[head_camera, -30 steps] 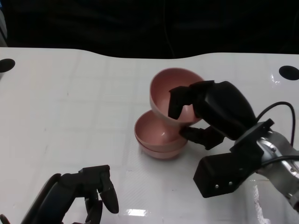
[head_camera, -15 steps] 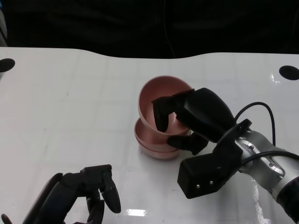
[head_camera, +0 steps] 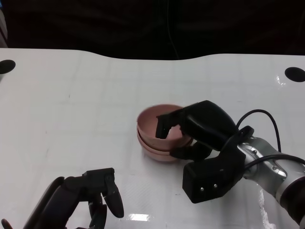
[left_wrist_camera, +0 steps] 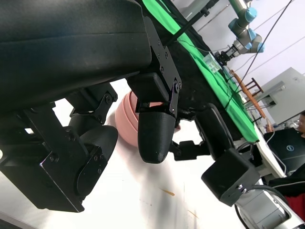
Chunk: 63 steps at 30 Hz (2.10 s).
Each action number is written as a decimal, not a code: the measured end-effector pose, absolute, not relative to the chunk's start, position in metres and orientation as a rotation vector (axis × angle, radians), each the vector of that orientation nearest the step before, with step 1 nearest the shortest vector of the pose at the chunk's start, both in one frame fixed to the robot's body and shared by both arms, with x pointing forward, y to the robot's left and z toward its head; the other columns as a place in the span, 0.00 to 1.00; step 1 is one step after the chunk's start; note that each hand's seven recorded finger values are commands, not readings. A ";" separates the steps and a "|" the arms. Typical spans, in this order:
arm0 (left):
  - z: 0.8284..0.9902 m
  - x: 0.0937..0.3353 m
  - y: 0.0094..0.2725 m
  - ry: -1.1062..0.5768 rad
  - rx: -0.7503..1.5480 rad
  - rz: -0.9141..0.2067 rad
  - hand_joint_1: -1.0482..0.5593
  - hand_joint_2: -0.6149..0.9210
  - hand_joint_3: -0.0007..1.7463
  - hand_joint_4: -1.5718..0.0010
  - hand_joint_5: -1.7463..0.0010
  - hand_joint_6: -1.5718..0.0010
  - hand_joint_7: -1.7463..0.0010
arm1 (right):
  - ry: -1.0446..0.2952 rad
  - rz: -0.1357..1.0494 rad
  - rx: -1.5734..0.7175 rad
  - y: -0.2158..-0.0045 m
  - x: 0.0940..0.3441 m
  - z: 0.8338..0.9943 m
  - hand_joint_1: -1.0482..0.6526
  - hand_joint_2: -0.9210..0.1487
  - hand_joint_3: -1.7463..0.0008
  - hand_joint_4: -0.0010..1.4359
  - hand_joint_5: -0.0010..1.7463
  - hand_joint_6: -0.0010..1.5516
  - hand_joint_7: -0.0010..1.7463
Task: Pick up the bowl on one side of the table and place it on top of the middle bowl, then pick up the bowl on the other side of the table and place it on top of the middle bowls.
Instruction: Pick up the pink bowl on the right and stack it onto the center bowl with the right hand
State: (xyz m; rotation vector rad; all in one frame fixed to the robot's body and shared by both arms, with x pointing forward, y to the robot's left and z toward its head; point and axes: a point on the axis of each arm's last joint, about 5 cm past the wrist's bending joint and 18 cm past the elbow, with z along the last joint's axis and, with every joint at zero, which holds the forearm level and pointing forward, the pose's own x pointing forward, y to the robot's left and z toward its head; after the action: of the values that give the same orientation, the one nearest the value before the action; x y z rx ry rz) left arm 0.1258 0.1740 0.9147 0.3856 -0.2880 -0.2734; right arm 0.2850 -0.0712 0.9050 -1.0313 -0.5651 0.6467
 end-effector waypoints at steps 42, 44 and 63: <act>0.909 0.127 0.176 -0.282 0.388 -0.277 0.72 0.54 0.94 0.41 0.03 0.48 0.14 | -0.621 0.582 -1.174 -0.115 0.256 0.910 0.24 0.00 0.88 0.02 0.38 0.25 0.00; 0.908 0.127 0.176 -0.283 0.389 -0.278 0.71 0.54 0.94 0.41 0.03 0.48 0.14 | -0.610 0.593 -1.189 -0.115 0.255 0.907 0.24 0.00 0.87 0.02 0.37 0.24 0.00; 0.908 0.127 0.176 -0.282 0.389 -0.277 0.70 0.54 0.94 0.41 0.02 0.48 0.13 | -0.583 0.629 -1.216 -0.114 0.251 0.901 0.24 0.00 0.86 0.05 0.31 0.24 0.00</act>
State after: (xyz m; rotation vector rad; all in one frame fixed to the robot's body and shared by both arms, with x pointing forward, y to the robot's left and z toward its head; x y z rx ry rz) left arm 0.1271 0.1761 0.9081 0.3892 -0.2819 -0.2768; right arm 0.2514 -0.1140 0.9010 -1.2155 -0.5828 0.6287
